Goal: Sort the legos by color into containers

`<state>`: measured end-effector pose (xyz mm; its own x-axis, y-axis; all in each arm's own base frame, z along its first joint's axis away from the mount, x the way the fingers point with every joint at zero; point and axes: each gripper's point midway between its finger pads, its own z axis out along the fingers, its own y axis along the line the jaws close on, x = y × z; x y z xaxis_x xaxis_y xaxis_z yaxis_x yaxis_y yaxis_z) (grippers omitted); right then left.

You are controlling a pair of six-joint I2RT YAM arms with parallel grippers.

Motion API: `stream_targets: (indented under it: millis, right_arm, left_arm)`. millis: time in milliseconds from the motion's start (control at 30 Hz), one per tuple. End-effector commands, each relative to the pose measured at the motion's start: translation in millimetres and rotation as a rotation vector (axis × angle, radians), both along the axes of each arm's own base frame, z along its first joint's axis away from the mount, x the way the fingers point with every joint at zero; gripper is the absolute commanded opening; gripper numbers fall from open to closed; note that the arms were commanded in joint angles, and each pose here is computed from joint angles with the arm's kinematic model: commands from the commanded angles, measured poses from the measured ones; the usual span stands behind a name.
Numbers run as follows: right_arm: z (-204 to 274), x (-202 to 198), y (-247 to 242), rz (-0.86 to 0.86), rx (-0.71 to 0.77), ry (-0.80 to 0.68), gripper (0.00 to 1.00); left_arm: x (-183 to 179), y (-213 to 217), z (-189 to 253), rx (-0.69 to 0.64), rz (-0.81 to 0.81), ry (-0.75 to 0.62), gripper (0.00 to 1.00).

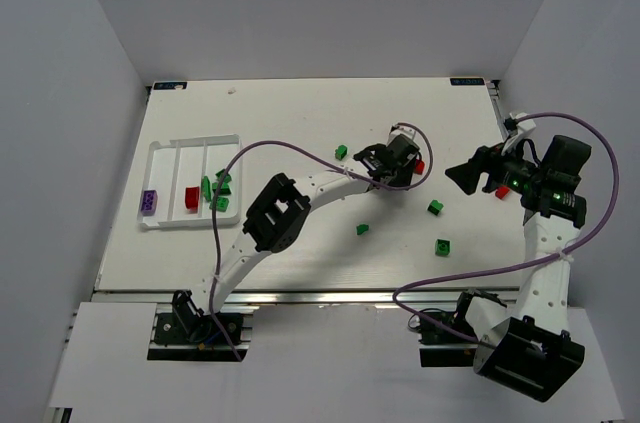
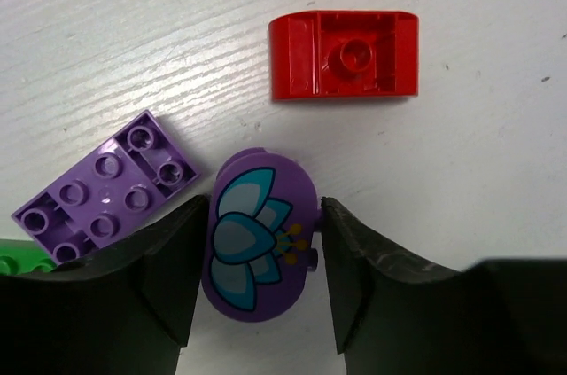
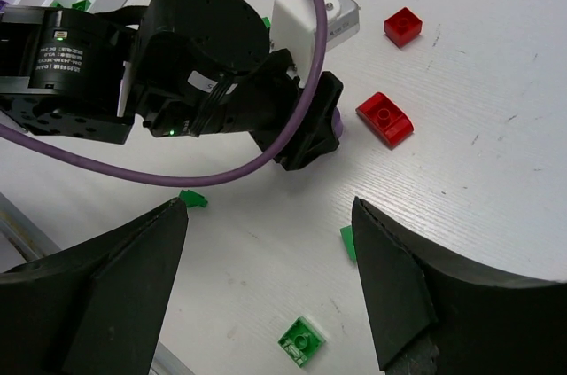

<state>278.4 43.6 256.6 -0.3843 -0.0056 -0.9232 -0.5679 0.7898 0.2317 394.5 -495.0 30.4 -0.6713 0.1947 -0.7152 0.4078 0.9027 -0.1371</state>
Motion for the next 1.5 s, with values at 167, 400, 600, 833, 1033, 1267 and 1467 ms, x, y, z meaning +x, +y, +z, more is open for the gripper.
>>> stream_targets:
  millis: [167,400,600,833,1033,1267,1467]
  right_arm:
    - [13,-4,3,0.014,0.008,-0.025,0.79]
    - [22,2,2,0.017,0.003,-0.055,0.79]
    - [39,11,2,0.051,-0.003,-0.124,0.7]
    - [59,15,8,0.105,0.012,-0.182,0.32]
    - [39,12,18,0.136,-0.005,-0.127,0.14]
    - [13,3,43,0.211,-0.012,-0.076,0.14]
    - [-6,-1,59,0.268,-0.027,-0.047,0.15]
  left_arm:
    - [8,-16,36,-0.058,-0.031,-0.077,0.44]
    - [-15,-12,77,-0.146,-0.085,-0.093,0.23]
    - [-39,25,145,-0.232,-0.077,-0.159,0.14]
    - [-69,109,160,-0.211,0.031,-0.159,0.14]
    - [-73,219,161,-0.182,0.225,-0.123,0.14]
    - [-63,367,171,-0.137,0.494,-0.142,0.17]
    - [-62,452,151,-0.063,0.631,-0.068,0.18]
